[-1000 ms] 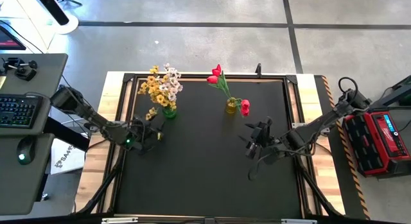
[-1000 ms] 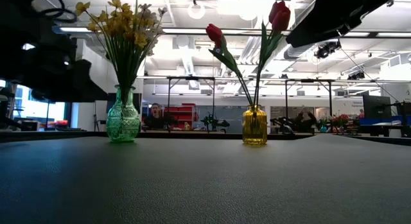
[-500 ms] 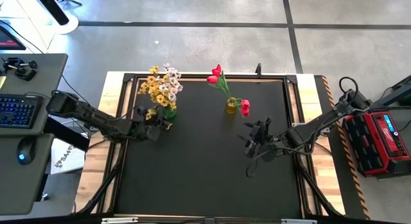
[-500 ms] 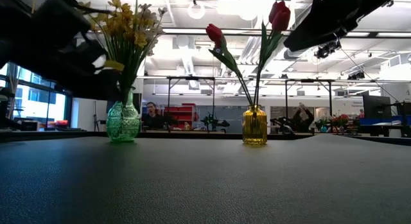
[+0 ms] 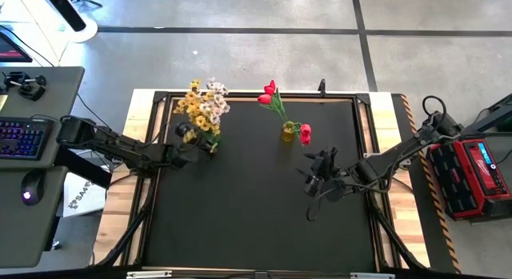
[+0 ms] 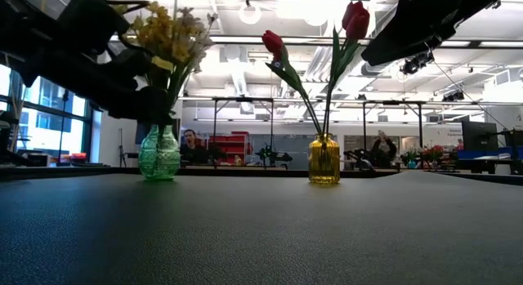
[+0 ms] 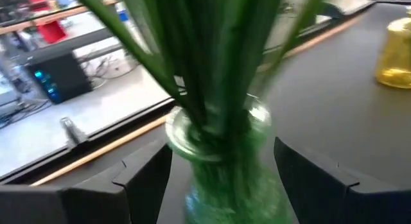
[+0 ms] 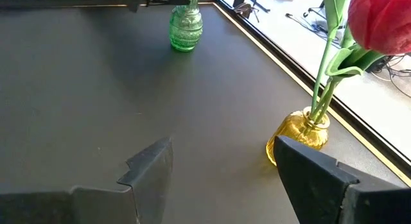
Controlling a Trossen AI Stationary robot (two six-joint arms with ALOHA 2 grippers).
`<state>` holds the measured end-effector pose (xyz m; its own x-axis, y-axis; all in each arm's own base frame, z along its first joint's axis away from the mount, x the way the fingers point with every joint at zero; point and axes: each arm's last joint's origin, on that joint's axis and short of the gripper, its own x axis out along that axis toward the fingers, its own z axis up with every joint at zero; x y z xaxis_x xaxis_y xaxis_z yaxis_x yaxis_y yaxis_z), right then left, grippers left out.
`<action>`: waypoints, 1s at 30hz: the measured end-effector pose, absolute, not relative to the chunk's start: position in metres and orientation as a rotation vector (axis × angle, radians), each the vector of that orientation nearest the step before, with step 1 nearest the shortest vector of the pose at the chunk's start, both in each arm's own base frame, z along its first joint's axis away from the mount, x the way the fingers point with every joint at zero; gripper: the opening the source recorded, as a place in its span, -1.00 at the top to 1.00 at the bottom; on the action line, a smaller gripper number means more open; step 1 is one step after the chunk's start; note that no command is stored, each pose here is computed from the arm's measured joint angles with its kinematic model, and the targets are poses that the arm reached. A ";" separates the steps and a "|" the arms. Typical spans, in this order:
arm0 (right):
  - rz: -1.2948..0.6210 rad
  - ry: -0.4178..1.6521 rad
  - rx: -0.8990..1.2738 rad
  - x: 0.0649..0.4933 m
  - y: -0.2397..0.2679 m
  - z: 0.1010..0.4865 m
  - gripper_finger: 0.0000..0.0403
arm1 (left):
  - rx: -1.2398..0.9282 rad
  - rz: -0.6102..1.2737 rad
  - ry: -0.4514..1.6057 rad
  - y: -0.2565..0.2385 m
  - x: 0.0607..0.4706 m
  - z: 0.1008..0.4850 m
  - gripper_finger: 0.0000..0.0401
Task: Sort flowers into vase by color
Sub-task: Move the green vase to the left
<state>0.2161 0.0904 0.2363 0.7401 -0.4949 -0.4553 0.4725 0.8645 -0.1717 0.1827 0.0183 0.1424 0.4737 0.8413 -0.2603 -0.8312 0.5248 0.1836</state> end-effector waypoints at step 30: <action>-0.487 0.515 -0.002 0.218 0.092 0.237 -0.26 | 0.023 1.221 0.346 0.053 0.166 0.151 0.38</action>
